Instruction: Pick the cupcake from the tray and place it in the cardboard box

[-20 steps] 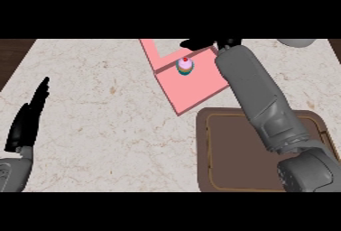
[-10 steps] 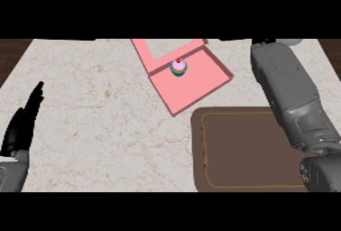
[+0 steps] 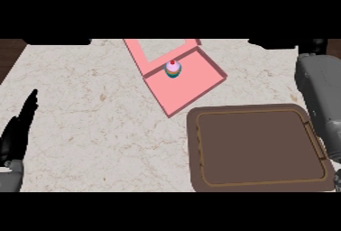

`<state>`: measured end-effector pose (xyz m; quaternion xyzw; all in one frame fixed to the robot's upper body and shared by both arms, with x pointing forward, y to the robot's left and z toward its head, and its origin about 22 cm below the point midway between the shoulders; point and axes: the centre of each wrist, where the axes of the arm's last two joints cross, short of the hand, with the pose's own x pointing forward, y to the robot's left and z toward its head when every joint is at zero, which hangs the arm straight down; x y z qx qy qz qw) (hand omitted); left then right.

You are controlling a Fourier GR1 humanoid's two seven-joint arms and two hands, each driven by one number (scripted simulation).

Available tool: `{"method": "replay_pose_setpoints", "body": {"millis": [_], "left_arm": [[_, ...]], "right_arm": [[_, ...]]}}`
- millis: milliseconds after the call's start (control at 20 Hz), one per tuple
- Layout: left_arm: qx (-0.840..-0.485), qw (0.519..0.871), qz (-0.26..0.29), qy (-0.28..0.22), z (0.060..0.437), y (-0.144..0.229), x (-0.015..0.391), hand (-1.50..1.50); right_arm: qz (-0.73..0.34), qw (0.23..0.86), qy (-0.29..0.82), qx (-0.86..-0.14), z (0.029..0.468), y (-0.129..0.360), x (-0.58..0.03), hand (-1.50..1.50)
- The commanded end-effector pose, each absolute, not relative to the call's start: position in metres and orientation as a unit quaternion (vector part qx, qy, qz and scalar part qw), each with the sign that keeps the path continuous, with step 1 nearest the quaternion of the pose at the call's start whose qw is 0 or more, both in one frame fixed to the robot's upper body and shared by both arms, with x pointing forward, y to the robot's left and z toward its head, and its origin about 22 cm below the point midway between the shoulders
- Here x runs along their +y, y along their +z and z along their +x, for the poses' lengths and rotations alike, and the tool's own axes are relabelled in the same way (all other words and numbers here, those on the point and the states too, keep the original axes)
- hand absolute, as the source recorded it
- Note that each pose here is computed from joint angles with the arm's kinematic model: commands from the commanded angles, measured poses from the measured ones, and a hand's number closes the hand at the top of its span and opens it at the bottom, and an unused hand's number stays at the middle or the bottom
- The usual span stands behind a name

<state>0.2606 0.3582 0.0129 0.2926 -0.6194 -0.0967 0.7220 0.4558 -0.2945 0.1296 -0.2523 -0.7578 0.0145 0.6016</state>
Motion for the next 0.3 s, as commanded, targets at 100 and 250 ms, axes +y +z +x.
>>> {"method": "replay_pose_setpoints", "body": {"millis": [100, 250], "left_arm": [[-0.616, 0.724, 0.296, -0.097, 0.272, 0.021, 0.366, 0.00], [-0.610, 0.729, 0.297, -0.088, 0.255, 0.011, 0.383, 0.00]], "right_arm": [[-0.249, 0.613, 0.042, -0.749, 0.436, 0.137, -0.351, -1.50], [-0.257, 0.626, 0.075, -0.732, 0.412, 0.117, -0.392, -1.50]]}}
